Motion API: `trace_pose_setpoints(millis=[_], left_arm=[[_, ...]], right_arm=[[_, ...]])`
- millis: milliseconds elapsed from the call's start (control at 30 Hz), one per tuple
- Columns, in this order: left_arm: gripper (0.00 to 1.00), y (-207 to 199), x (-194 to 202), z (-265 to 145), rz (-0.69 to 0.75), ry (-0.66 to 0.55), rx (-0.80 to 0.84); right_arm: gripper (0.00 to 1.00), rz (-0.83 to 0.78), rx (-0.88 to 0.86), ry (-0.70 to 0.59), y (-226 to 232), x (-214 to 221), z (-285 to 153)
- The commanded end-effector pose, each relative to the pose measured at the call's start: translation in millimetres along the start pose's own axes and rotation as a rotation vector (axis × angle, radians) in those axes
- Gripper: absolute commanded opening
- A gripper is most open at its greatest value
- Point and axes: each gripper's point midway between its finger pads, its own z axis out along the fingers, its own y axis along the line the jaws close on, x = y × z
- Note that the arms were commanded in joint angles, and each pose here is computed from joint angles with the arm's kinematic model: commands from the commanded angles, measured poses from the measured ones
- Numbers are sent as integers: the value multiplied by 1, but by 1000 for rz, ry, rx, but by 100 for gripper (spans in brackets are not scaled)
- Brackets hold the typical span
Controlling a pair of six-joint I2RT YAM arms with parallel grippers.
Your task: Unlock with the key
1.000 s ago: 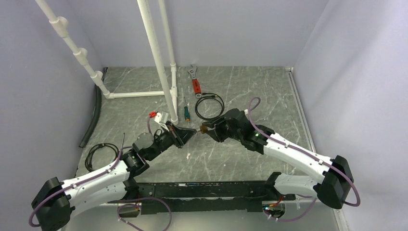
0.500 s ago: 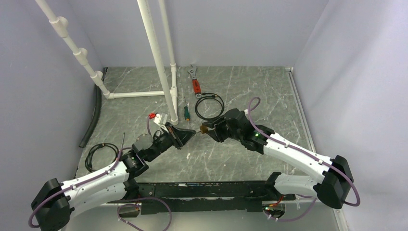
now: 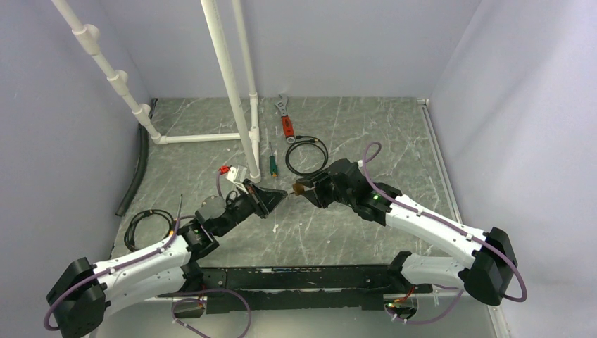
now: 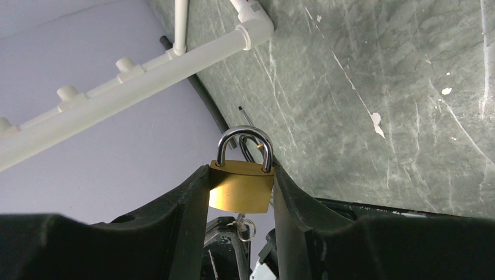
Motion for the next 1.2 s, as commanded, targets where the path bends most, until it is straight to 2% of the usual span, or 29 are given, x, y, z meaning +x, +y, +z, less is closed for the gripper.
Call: trace_pose_setpoints(millis=[0,1167], left_arm=[[0,-13,-11,3,-17,-45,51],[0,-8,-9,5,-17,-50,38]], right_arm=[[0,13,-74,8,24,2,-10],[0,6,-65,50,23,11,-6]])
